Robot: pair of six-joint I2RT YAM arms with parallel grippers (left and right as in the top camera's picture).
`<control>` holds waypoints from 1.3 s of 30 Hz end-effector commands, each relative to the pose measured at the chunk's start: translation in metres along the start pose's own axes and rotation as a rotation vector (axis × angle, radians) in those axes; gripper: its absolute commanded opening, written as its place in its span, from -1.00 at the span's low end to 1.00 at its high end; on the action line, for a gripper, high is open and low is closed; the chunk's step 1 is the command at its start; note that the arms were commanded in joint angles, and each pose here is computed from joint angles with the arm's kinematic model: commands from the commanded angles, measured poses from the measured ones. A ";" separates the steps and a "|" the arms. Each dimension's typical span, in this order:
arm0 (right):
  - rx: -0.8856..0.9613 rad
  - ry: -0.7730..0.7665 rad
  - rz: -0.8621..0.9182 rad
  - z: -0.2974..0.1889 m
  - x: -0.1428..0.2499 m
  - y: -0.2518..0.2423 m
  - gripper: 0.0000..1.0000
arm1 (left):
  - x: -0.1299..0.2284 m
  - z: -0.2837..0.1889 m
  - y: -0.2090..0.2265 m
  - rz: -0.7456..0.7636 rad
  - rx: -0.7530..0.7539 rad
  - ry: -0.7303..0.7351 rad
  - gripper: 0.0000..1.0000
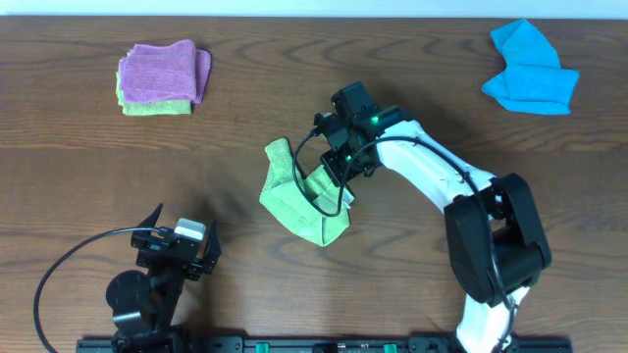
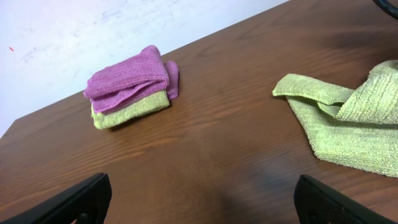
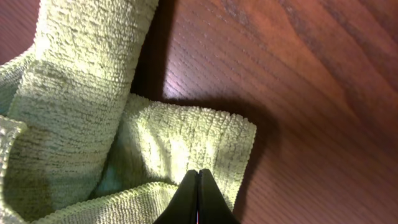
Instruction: Fold the cloth
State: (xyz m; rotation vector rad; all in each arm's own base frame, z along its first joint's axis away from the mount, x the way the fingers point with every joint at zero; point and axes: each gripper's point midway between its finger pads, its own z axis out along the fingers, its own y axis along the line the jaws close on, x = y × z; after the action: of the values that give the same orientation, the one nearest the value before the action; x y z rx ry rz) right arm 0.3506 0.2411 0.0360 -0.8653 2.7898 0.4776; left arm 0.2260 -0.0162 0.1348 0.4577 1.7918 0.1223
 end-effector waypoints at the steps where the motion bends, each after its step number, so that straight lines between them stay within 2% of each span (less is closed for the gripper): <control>1: -0.018 0.009 0.003 0.007 0.002 0.004 -0.97 | 0.008 0.003 -0.007 -0.011 0.027 0.014 0.90; 15: -0.023 0.002 -0.026 0.031 -0.003 0.009 -0.97 | 0.008 0.003 -0.007 -0.011 0.027 0.014 0.90; 20: 0.050 -0.019 -0.029 0.036 -0.009 -0.005 -0.97 | 0.008 0.003 -0.007 -0.011 0.027 0.014 0.90; 30: 0.056 0.057 0.004 0.063 0.009 -0.013 -0.98 | 0.008 0.003 -0.007 -0.011 0.027 0.014 0.90; 39: 0.273 0.024 0.029 0.055 0.002 -0.056 -0.97 | 0.008 0.003 -0.007 -0.011 0.027 0.014 0.90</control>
State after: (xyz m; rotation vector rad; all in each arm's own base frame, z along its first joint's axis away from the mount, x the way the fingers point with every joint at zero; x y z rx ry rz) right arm 0.3792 0.2481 -0.0019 -0.8383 2.7383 0.3188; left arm 0.2260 -0.0162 0.1348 0.4577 1.7918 0.1223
